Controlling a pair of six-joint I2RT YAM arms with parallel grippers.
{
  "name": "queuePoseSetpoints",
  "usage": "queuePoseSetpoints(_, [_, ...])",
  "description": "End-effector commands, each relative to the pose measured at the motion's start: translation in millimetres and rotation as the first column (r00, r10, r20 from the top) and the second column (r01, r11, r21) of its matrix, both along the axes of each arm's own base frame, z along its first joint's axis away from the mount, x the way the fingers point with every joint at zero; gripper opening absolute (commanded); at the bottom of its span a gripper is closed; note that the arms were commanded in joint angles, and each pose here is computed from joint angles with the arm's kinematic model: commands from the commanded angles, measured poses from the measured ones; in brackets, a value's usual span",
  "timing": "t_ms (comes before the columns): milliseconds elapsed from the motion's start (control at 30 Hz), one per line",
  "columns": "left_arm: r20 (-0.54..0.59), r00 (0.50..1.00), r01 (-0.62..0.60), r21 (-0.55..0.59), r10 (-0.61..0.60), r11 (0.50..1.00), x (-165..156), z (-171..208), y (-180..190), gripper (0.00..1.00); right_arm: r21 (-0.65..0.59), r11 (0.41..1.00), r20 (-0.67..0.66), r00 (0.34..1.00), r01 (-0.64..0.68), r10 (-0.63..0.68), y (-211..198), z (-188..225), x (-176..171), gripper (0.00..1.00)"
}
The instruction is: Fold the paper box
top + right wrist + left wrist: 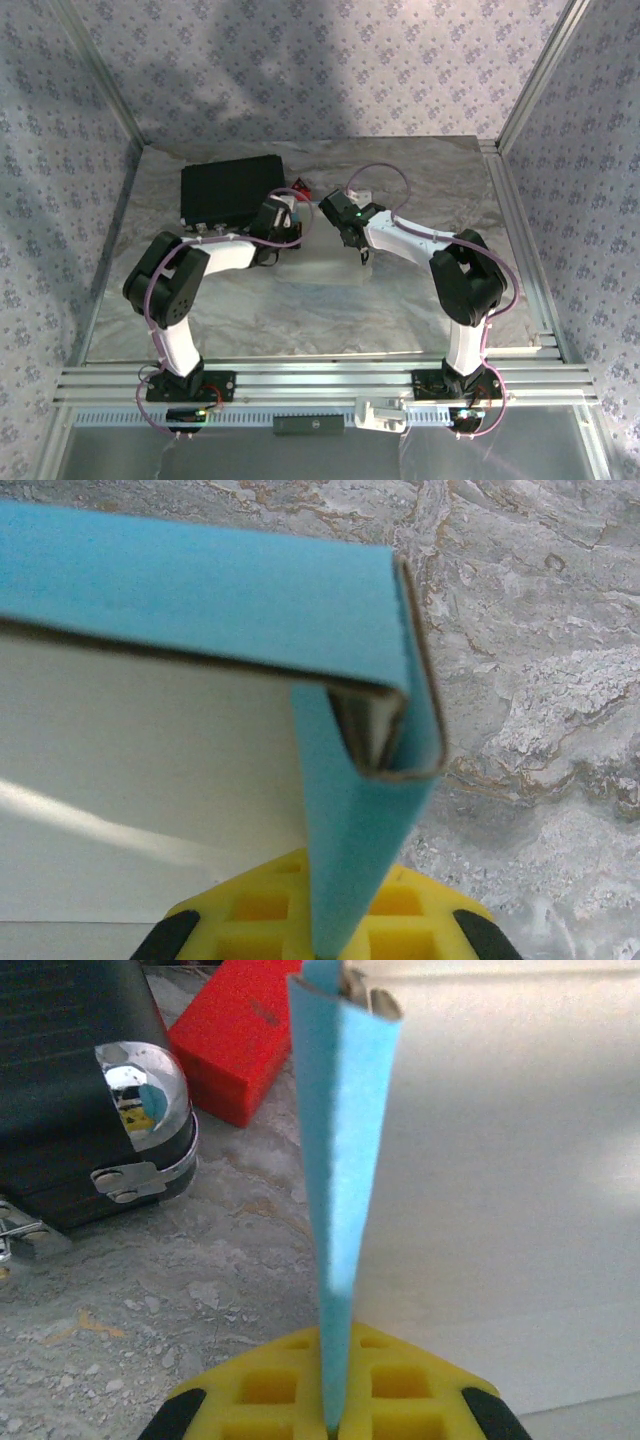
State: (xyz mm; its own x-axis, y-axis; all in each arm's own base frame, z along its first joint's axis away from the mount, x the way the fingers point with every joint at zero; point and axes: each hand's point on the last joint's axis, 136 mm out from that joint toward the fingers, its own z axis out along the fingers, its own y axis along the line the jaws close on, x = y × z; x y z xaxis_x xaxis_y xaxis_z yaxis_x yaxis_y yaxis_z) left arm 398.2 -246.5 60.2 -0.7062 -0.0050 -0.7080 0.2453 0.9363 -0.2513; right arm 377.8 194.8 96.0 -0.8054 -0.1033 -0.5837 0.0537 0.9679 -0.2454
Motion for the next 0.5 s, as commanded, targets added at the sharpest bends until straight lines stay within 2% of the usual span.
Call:
queuePoseSetpoints(0, [-0.024, 0.989, -0.136, 0.171, 0.143, 0.976, -6.7, -29.8, 22.4, 0.00, -0.025, 0.999, -0.010, 1.000, -0.021, 0.021, 5.3, 0.5, -5.0, 0.00])
queuePoseSetpoints(100, [-0.008, 0.966, -0.248, 0.255, 0.259, 0.935, -12.5, -39.6, 38.6, 0.00, -0.024, 1.000, -0.007, 1.000, -0.021, 0.020, 5.6, 0.5, -6.3, 0.00])
queuePoseSetpoints(167, [-0.011, 0.947, -0.308, 0.263, 0.322, 0.914, -15.3, -45.2, 47.8, 0.00, -0.026, 0.999, -0.008, 1.000, -0.020, 0.020, 4.9, 0.0, -7.6, 0.00])
queuePoseSetpoints(333, [-0.019, 0.943, -0.317, 0.250, 0.332, 0.915, -19.3, -47.5, 44.9, 0.00, -0.022, 0.999, -0.010, 1.000, -0.024, 0.023, 5.0, -1.5, -8.5, 0.00])
queuePoseSetpoints(467, [-0.008, 0.957, -0.281, 0.216, 0.289, 0.935, -20.4, -33.5, 40.2, 0.01, -0.021, 0.999, -0.009, 1.000, -0.029, 0.029, 5.1, -1.3, -8.8, 0.00])
